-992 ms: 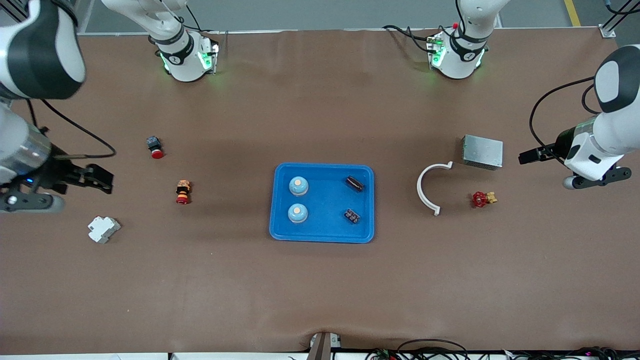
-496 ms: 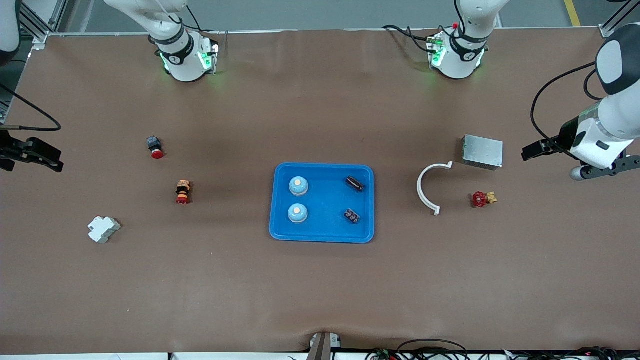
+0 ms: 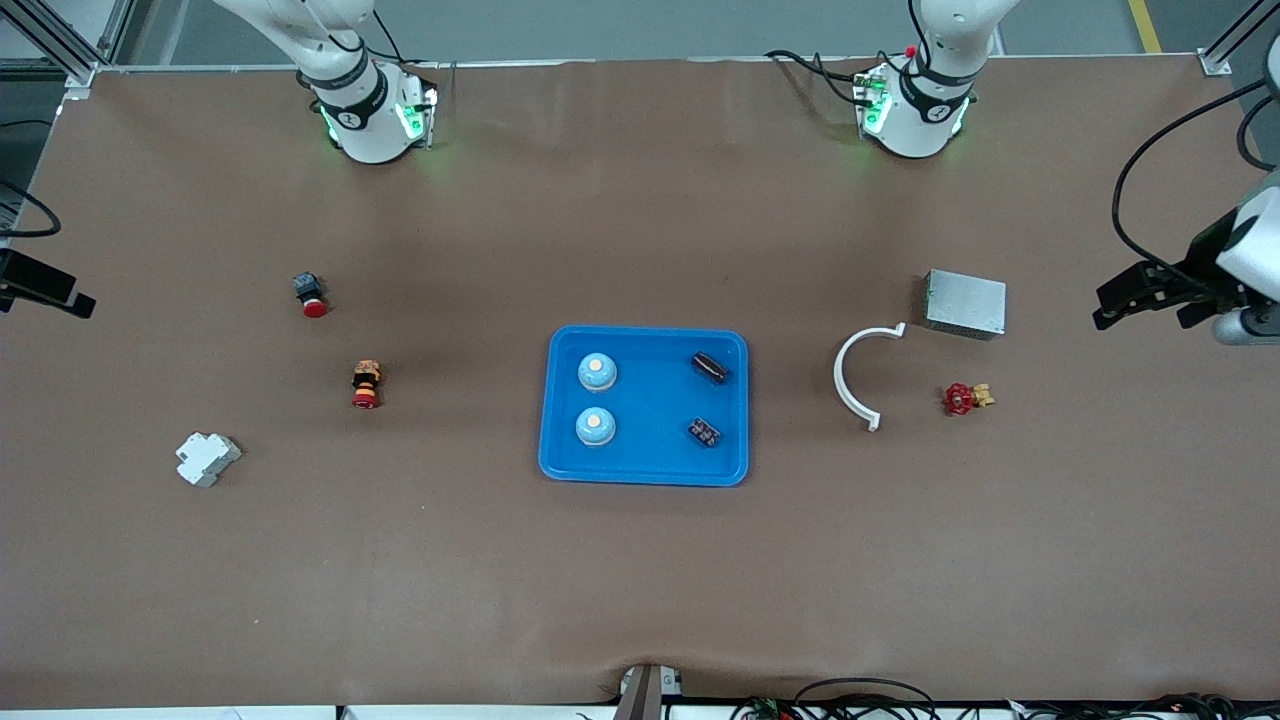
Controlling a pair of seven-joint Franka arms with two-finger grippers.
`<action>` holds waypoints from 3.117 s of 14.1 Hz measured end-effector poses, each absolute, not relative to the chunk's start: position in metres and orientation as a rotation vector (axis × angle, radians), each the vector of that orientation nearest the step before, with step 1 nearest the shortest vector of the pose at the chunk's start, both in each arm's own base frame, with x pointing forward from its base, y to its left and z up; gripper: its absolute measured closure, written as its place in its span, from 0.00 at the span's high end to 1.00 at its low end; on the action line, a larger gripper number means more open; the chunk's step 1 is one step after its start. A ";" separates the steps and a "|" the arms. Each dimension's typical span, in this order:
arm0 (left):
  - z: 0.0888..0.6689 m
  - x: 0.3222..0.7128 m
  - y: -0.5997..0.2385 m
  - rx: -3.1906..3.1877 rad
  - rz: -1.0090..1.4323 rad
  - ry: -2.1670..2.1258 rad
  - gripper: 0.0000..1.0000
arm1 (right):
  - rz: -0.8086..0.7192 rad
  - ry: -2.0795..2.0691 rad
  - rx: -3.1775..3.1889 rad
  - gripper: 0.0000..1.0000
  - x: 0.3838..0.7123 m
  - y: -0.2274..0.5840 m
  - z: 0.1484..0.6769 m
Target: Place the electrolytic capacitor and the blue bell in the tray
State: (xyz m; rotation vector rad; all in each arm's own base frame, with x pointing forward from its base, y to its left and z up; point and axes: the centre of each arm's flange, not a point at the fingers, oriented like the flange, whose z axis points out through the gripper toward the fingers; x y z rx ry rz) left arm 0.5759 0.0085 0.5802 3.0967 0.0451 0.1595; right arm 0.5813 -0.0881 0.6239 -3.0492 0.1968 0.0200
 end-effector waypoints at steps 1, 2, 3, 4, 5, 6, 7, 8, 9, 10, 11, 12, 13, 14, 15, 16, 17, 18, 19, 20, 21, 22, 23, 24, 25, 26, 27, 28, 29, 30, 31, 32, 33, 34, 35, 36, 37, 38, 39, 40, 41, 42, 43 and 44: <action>0.585 0.577 0.008 3.085 0.175 0.068 1.00 | 0.019 0.192 -3.049 1.00 0.580 -0.086 0.626; 0.590 0.578 0.008 3.081 0.189 0.079 1.00 | 0.017 0.186 -3.049 1.00 0.578 -0.083 0.629; 0.596 0.579 0.007 3.078 0.210 0.079 1.00 | 0.015 0.181 -3.049 1.00 0.578 -0.081 0.630; 0.603 0.580 0.007 3.074 0.230 0.082 1.00 | 0.012 0.177 -3.049 1.00 0.577 -0.080 0.631; 0.607 0.581 0.008 3.072 0.242 0.084 1.00 | 0.012 0.174 -3.049 1.00 0.577 -0.078 0.631; 0.607 0.581 0.009 3.070 0.244 0.084 1.00 | 0.013 0.170 -3.049 1.00 0.578 -0.077 0.631; 0.606 0.582 0.009 3.069 0.240 0.085 1.00 | 0.016 0.165 -3.048 1.00 0.578 -0.075 0.630; 0.604 0.583 0.010 3.066 0.234 0.085 1.00 | 0.018 0.159 -3.048 1.00 0.578 -0.073 0.630; 0.602 0.584 0.011 3.064 0.229 0.086 1.00 | 0.020 0.149 -3.048 1.00 0.578 -0.069 0.629; 0.601 0.584 0.012 3.063 0.226 0.087 1.00 | 0.022 0.136 -3.049 1.00 0.579 -0.064 0.629; 0.600 0.585 0.012 3.062 0.224 0.087 1.00 | 0.023 0.127 -3.049 1.00 0.579 -0.059 0.629; 0.600 0.585 0.012 3.062 0.224 0.087 1.00 | 0.024 0.126 -3.049 1.00 0.579 -0.053 0.630; 0.600 0.585 0.012 3.062 0.224 0.087 1.00 | 0.025 0.124 -3.050 1.00 0.579 -0.047 0.631; 0.600 0.585 0.012 3.062 0.224 0.088 1.00 | 0.023 0.118 -3.051 1.00 0.578 -0.043 0.633; 0.600 0.585 0.012 3.062 0.224 0.088 1.00 | 0.019 0.115 -3.051 1.00 0.577 -0.041 0.634; 0.600 0.585 0.013 3.062 0.225 0.089 1.00 | 0.016 0.114 -3.052 1.00 0.577 -0.040 0.636; 0.601 0.585 0.013 3.062 0.226 0.090 1.00 | 0.015 0.114 -3.052 1.00 0.576 -0.040 0.636; 0.601 0.585 0.013 3.062 0.227 0.090 1.00 | 0.014 0.114 -3.053 1.00 0.576 -0.040 0.636; 0.601 0.585 0.014 3.061 0.226 0.091 1.00 | 0.014 0.114 -3.054 1.00 0.576 -0.040 0.636; 0.600 0.585 0.015 3.060 0.223 0.093 1.00 | 0.014 0.114 -3.054 1.00 0.576 -0.040 0.636; 0.598 0.586 0.016 3.058 0.218 0.095 1.00 | 0.014 0.113 -3.054 1.00 0.576 -0.040 0.637; 0.595 0.587 0.017 3.055 0.211 0.097 1.00 | 0.011 0.109 -3.055 1.00 0.575 -0.038 0.638; 0.593 0.588 0.019 3.053 0.206 0.101 1.00 | 0.007 0.097 -3.057 1.00 0.575 -0.033 0.640; 0.592 0.589 0.022 3.052 0.203 0.107 1.00 | 0.003 0.081 -3.062 1.00 0.573 -0.026 0.643; 0.591 0.589 0.023 3.052 0.200 0.110 1.00 | -0.001 0.072 -3.068 1.00 0.572 -0.019 0.645; 0.590 0.590 0.022 3.054 0.198 0.108 1.00 | -0.004 0.072 -3.073 1.00 0.571 -0.015 0.647; 0.589 0.590 0.019 3.056 0.195 0.101 1.00 | -0.003 0.079 -3.075 1.00 0.570 -0.016 0.648; 0.588 0.591 0.014 3.059 0.192 0.094 1.00 | 0.001 0.092 -3.075 1.00 0.569 -0.021 0.648; 0.587 0.591 0.011 3.062 0.189 0.092 1.00 | 0.004 0.101 -3.075 1.00 0.569 -0.024 0.647; 0.586 0.592 0.009 3.066 0.187 0.091 1.00 | 0.006 0.107 -3.075 1.00 0.569 -0.026 0.646; 0.585 0.592 0.007 3.068 0.186 0.088 1.00 | 0.008 0.111 -3.075 1.00 0.568 -0.028 0.646; 0.585 0.592 0.005 3.070 0.185 0.084 1.00 | 0.010 0.114 -3.073 1.00 0.568 -0.029 0.645; 0.585 0.592 0.003 3.072 0.184 0.079 1.00 | 0.011 0.111 -3.072 1.00 0.569 -0.029 0.645; 0.585 0.592 0.001 3.073 0.183 0.074 1.00 | 0.012 0.107 -3.070 1.00 0.569 -0.027 0.644; 0.584 0.592 -0.001 3.075 0.183 0.072 1.00 | 0.012 0.103 -3.070 1.00 0.569 -0.026 0.644; 0.584 0.593 -0.002 3.078 0.182 0.070 1.00 | 0.013 0.100 -3.069 1.00 0.569 -0.025 0.644; 0.584 0.593 -0.003 3.080 0.182 0.068 1.00 | 0.013 0.101 -3.069 1.00 0.569 -0.026 0.644; 0.583 0.593 -0.005 3.083 0.182 0.065 1.00 | 0.013 0.105 -3.069 1.00 0.569 -0.027 0.644; 0.583 0.593 -0.007 3.086 0.181 0.063 1.00 | 0.013 0.108 -3.069 1.00 0.569 -0.028 0.644; 0.583 0.593 -0.008 3.087 0.182 0.061 1.00 | 0.012 0.111 -3.069 1.00 0.568 -0.030 0.644; 0.583 0.593 -0.009 3.088 0.182 0.058 1.00 | 0.012 0.115 -3.069 1.00 0.568 -0.031 0.644; 0.583 0.593 -0.010 3.088 0.182 0.056 1.00 | 0.012 0.118 -3.073 1.00 0.568 -0.032 0.644; 0.583 0.593 -0.010 3.088 0.182 0.055 1.00 | 0.012 0.121 -3.088 1.00 0.568 -0.035 0.644; 0.583 0.593 -0.010 3.088 0.182 0.056 1.00 | 0.011 0.126 -3.107 1.00 0.568 -0.038 0.645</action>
